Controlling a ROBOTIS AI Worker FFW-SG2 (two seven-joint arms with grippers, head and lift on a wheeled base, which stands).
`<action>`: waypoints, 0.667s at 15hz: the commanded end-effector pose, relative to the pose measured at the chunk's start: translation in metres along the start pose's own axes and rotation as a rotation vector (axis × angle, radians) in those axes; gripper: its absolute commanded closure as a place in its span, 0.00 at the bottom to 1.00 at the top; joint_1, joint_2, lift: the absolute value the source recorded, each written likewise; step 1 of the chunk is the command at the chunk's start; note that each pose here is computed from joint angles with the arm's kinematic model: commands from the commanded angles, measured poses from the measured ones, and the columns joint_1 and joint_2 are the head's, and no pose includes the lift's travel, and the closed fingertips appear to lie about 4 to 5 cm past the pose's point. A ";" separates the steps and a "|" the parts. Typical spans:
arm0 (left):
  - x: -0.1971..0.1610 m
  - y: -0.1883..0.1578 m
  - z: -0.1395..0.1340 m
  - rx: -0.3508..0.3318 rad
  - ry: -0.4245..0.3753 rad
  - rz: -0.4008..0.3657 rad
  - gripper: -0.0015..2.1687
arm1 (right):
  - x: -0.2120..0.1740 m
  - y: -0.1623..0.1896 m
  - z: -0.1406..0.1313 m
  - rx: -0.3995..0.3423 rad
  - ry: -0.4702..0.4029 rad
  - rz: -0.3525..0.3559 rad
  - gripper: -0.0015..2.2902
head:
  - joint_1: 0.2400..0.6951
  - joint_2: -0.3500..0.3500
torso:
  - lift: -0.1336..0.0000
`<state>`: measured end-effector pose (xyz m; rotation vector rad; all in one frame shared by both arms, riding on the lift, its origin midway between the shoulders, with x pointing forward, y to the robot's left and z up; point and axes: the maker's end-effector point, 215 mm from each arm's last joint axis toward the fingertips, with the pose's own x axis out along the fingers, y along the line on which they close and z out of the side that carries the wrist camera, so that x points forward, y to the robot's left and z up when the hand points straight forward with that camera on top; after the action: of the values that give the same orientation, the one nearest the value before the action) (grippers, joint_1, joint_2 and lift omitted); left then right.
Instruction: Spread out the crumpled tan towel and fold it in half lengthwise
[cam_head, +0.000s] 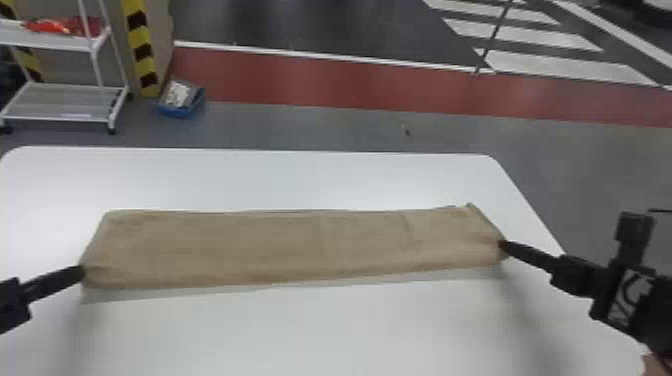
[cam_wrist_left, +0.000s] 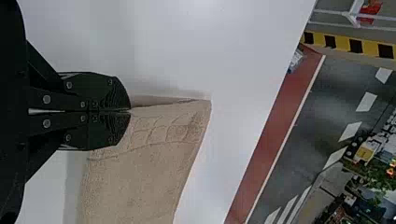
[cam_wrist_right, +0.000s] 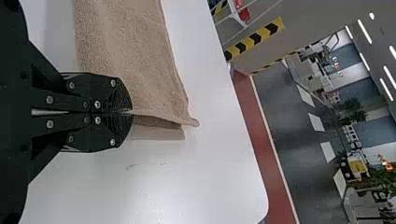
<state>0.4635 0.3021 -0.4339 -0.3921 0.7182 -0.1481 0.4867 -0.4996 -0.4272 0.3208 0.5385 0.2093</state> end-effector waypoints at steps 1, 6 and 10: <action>-0.003 -0.001 0.004 0.001 -0.010 -0.008 0.51 | 0.008 0.007 -0.002 -0.018 0.002 0.004 0.08 | 1.00 0.17 | 0.06; -0.016 0.007 0.029 0.027 -0.058 0.018 0.42 | 0.013 -0.001 0.022 -0.040 -0.039 -0.046 0.02 | 1.00 0.19 | 0.06; -0.003 0.013 0.061 0.065 -0.079 0.046 0.42 | 0.018 -0.010 0.047 -0.051 -0.044 -0.082 0.03 | 1.00 0.22 | 0.06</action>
<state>0.4898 0.3299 -0.3987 -0.3347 0.6457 -0.1133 0.5224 -0.5105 -0.4034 0.2557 0.4923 0.1481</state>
